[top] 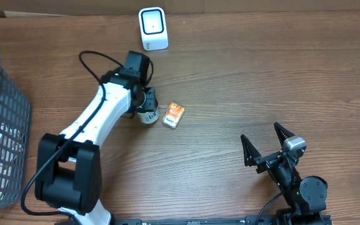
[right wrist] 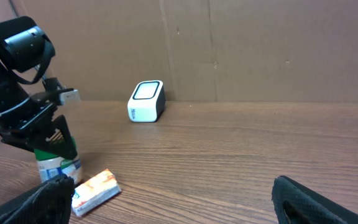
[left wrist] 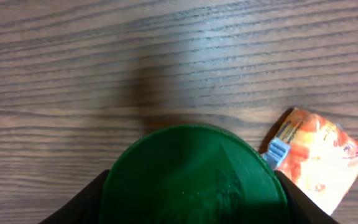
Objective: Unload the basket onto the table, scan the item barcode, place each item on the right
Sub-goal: 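Carry the green-lidded jar and set it beside the orange packet, then release the jar and pull the left gripper back toward the basket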
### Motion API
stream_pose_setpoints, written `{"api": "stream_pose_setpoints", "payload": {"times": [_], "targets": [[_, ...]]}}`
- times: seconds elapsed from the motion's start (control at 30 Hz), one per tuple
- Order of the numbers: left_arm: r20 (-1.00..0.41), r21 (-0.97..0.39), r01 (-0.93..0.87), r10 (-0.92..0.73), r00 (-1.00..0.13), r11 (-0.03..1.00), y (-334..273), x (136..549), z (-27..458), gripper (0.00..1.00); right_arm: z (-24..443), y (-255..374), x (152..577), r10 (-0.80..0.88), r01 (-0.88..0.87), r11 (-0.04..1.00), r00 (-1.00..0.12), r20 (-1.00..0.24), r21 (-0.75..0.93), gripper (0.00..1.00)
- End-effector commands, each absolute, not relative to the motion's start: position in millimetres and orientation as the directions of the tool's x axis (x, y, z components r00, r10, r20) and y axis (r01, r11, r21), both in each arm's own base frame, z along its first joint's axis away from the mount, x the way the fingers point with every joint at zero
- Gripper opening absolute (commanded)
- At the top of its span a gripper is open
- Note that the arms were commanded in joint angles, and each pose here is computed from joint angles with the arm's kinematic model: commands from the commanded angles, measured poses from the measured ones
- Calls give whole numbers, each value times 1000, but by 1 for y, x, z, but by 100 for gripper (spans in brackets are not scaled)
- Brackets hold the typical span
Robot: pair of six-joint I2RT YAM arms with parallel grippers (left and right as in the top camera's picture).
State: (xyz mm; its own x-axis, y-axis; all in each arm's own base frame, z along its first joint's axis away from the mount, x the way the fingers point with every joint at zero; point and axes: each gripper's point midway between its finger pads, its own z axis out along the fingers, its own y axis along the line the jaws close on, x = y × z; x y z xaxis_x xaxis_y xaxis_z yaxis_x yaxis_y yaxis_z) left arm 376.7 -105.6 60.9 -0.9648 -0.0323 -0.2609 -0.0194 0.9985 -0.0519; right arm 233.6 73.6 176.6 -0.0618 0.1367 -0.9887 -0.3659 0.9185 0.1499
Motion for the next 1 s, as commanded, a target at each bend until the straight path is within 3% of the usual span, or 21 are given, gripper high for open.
{"api": "stream_pose_setpoints", "payload": {"times": [0.0,0.17,0.2,0.3,0.57,0.73,0.97], "targets": [[-276,-11,-40,-41,-960,999,-106,381,52,40,175,72,234,145,-360,920,-57,-988,156,100],[-290,-4,-42,-41,-956,999,-105,384,53,45,175,72,234,145,-360,920,-57,-988,156,100],[-283,-1,-42,-40,-958,999,-105,382,52,55,175,72,234,145,-360,920,-57,-988,156,100],[-268,0,-40,-39,-963,999,-104,379,51,65,175,72,234,145,-360,920,-57,-988,156,100],[-291,-54,-28,-42,-956,998,-114,386,74,69,175,72,234,145,-360,920,-57,-988,156,100],[-349,-68,-33,-55,-936,997,-115,403,137,70,175,72,234,145,-360,920,-57,-988,156,100],[-515,-104,-64,-108,-850,993,-80,412,279,74,175,72,234,145,-360,920,-57,-988,156,100]]}}
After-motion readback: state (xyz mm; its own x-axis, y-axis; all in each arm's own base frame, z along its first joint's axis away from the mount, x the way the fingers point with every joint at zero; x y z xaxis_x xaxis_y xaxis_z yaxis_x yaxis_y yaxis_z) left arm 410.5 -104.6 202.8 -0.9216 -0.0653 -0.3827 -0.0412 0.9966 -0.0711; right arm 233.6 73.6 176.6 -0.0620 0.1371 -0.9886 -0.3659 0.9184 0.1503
